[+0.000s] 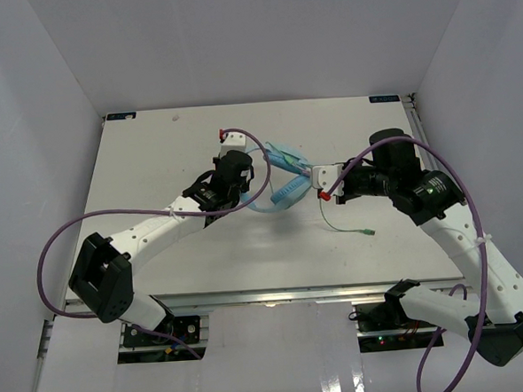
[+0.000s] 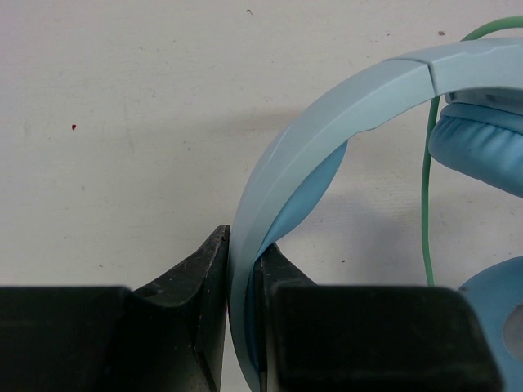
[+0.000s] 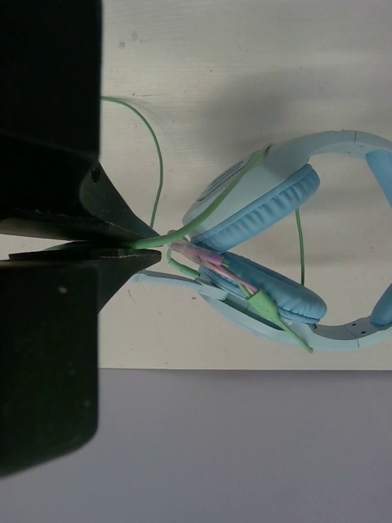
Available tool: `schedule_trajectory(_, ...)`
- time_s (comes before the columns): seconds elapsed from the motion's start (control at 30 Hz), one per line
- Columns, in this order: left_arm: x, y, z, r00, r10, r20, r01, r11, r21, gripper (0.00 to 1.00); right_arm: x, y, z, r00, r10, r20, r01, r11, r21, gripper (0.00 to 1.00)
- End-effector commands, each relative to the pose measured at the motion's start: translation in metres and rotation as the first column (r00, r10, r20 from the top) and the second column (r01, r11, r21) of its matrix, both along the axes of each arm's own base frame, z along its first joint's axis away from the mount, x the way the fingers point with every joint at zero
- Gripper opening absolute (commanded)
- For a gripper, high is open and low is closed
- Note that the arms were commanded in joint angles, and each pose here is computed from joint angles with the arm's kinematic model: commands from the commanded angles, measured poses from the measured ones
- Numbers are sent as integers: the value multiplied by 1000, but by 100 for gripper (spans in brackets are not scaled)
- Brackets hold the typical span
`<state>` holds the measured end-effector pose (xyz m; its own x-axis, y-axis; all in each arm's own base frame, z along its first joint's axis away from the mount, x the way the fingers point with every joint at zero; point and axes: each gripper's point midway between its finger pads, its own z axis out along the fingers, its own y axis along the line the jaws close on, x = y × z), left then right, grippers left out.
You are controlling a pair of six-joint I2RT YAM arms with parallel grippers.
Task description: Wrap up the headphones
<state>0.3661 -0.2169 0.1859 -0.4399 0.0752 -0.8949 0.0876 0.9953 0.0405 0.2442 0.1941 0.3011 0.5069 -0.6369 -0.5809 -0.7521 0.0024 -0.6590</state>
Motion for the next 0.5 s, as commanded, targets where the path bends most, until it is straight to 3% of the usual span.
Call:
schedule_trajectory(0.0, 3, 2, 38, 996, 6, 85, -2, 999, -44, 0, 6, -3, 22, 994, -17, 107, 15, 1000, 15, 8)
schedule_trajectory(0.2, -3, -14, 36, 987, -128, 93, 132, 990, -41, 0, 14, -2, 26, 991, -19, 136, 19, 1000, -4, 9)
schedule_trajectory(0.47, -17, -51, 44, 930, -350, 113, 361, 927, -99, 0, 24, 15, 21, 991, 44, 125, -41, 999, -26, 10)
